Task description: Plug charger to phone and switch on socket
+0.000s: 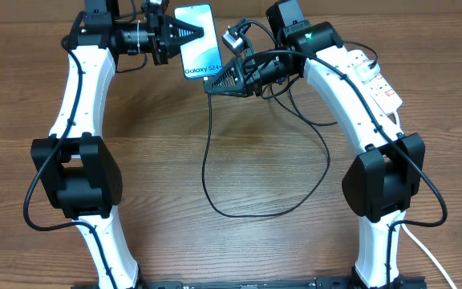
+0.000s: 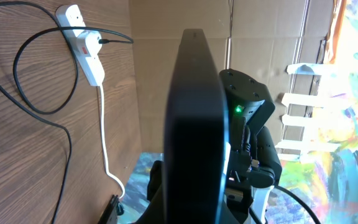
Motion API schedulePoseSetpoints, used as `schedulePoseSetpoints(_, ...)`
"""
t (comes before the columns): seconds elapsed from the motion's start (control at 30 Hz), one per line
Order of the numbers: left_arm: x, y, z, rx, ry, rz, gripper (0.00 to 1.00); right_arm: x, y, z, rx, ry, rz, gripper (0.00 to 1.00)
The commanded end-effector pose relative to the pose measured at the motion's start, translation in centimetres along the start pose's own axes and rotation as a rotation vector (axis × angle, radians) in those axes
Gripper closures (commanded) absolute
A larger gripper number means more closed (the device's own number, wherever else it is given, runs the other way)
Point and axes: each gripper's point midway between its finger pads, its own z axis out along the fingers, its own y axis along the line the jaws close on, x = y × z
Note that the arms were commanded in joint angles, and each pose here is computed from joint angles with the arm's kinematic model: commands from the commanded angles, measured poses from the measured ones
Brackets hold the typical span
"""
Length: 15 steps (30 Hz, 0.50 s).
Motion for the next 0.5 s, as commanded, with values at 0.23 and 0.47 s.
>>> schedulePoseSetpoints(0.23, 2.68, -4.14, 1.29, 0.085, 0.105, 0.073, 0.96, -0.31, 1.31, 0.51, 0.055, -0.011, -0.085, 0.96)
schedulePoseSetpoints(0.47, 2.67, -4.14, 1.29, 0.085, 0.105, 0.078, 0.96, -0.35, 1.41, 0.52, 0.049, -0.012, -0.068, 0.96)
